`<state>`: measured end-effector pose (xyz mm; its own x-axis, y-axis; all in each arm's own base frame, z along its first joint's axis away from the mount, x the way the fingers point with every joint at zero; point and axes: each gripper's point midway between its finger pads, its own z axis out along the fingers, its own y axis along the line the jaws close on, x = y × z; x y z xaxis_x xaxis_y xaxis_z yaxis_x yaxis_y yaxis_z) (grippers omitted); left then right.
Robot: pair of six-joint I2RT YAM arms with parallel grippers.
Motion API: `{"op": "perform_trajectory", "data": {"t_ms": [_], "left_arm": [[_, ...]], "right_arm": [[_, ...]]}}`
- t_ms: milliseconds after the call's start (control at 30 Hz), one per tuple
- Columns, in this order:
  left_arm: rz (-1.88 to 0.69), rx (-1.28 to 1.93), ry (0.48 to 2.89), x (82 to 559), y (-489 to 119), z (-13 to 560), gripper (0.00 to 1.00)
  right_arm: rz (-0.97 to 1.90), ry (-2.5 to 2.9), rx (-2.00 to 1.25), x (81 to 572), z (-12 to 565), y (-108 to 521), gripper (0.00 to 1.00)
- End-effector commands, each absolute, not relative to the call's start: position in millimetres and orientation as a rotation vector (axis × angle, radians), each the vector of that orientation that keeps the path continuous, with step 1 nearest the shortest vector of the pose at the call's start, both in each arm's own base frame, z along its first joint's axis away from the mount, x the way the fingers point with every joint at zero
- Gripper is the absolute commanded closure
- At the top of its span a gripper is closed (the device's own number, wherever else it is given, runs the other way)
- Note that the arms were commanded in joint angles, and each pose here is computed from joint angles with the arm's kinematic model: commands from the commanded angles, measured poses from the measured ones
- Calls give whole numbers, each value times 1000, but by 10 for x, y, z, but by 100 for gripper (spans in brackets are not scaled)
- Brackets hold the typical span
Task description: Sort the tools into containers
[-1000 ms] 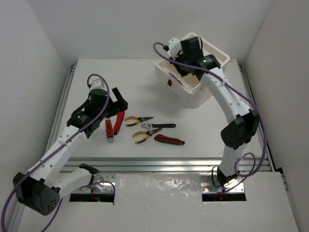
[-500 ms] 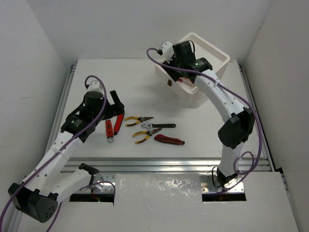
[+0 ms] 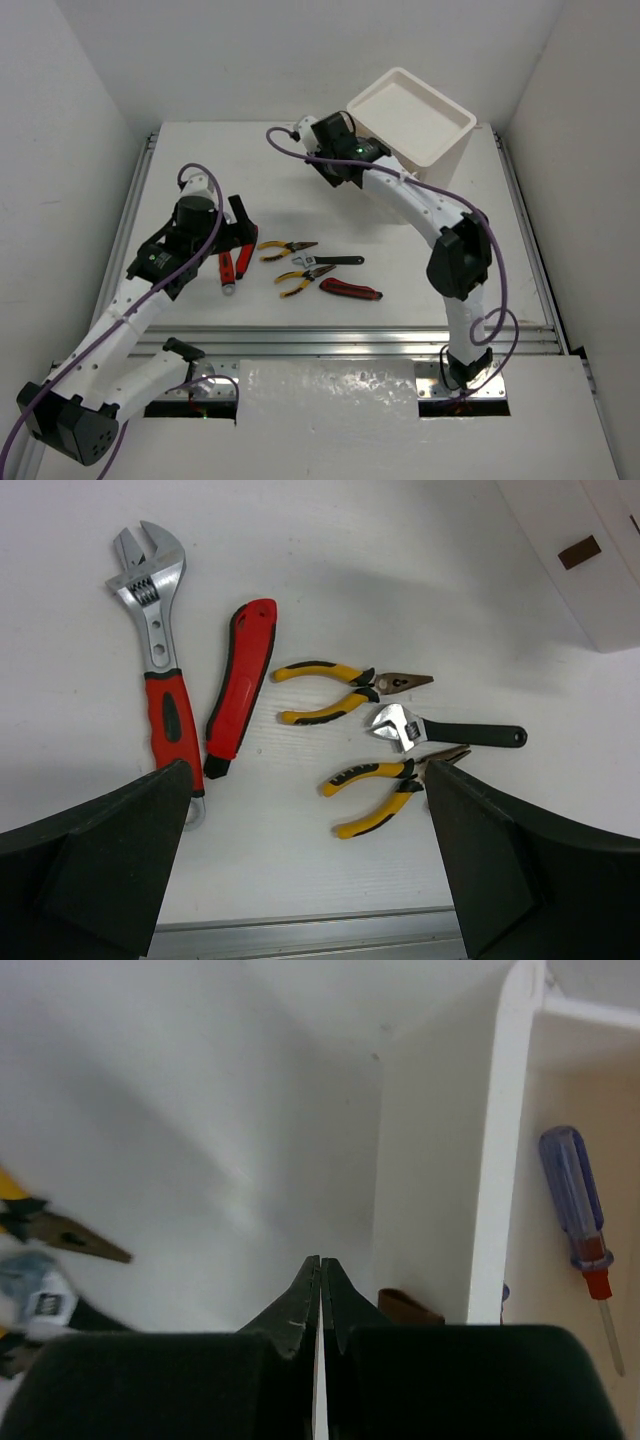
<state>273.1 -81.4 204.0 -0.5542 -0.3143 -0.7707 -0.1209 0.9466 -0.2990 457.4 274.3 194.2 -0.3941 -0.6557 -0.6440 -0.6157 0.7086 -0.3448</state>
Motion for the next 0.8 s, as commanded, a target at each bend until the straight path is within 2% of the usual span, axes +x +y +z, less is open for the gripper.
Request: {"op": "perform_trajectory", "data": {"t_ms": [0, 200, 367, 500, 700, 733, 767], "left_arm": [[-253, -293, 2130, 2799, -792, 2096, 0], [-248, -294, 2135, 2806, -778, 2072, 0], [-254, -290, 2142, 2819, -780, 2052, 0], [-258, -284, 2147, 2823, -787, 2041, 0], [-266, -279, 2159, 2827, -795, 2008, 0], [-269, -278, 2157, 2827, -798, 2015, 0], [-272, -278, 2154, 2828, -801, 2018, 0]], "right_arm": [[-342, 2129, -815, 4882, 2048, 2311, 100], [-555, 2055, -710, 5097, 2244, 1925, 100], [-607, 2058, -720, 5291, 2196, 1632, 100], [-529, 2077, -786, 5293, 2067, 1608, 99], [-656, 2018, -817, 5486, 2004, 1438, 98], [-649, 2052, -821, 5449, 1929, 1440, 96], [-593, 2055, -850, 5404, 1881, 1577, 83]]}}
